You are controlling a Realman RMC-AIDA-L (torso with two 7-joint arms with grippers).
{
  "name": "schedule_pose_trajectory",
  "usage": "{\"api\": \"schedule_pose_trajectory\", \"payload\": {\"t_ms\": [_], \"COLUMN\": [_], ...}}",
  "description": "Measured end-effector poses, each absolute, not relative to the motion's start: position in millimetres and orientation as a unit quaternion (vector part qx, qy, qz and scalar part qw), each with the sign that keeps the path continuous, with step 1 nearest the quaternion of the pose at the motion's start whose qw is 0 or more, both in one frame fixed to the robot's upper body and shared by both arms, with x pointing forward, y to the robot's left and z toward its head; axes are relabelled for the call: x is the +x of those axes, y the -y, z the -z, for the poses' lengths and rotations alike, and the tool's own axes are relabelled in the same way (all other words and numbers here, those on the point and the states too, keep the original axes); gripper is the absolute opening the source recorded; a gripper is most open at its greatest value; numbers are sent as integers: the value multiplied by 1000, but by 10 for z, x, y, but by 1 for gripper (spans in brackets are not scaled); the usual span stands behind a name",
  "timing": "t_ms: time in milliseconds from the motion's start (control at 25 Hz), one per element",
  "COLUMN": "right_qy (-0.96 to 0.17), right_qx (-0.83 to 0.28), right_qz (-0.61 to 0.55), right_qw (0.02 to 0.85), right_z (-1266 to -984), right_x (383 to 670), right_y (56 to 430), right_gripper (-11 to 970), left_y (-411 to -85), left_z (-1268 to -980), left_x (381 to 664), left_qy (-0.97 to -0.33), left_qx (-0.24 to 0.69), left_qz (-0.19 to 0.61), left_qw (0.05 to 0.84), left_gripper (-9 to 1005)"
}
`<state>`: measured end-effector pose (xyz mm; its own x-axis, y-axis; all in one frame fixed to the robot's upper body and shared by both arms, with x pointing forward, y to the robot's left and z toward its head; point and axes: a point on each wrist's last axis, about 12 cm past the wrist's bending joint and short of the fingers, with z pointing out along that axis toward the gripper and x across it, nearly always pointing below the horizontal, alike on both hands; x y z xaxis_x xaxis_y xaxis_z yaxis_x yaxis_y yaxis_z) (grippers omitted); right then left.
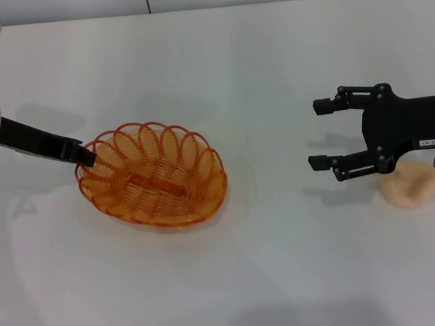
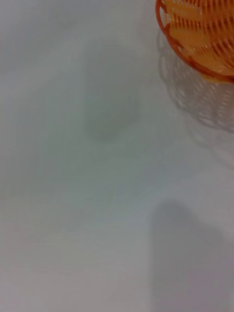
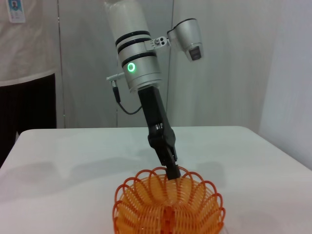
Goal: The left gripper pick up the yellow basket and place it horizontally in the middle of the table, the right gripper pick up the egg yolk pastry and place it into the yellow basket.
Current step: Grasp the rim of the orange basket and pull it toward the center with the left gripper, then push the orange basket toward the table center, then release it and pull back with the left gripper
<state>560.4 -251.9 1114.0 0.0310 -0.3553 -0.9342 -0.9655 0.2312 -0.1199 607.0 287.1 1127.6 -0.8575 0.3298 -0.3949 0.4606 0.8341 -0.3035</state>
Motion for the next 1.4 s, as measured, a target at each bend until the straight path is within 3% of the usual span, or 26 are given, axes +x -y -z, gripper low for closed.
{"api": "schedule_pose_trajectory", "payload": {"t_ms": [80,760,1400], "right_qy": [-621,-611,-608], "right_qx": [-529,-535,-545], "right_qz": [-315,-304,-282], "right_qw": [485,498,505], "right_z": [-11146,-11192,-11217], "right_x": [5611,5618,5545], "right_y": [2538,2572,2677], "right_gripper": [851,852,851], "left_y": [-2865,-2671,-2332], "left_z": [-11281,-11481,-11403], "left_x": [6072,6075,6082], "left_qy": [-942,-934,-953], "left_qx": [209,102,-8], "left_qz": [201,313,298], "left_qw": [168,140,62], "left_gripper": [59,55,59]}}
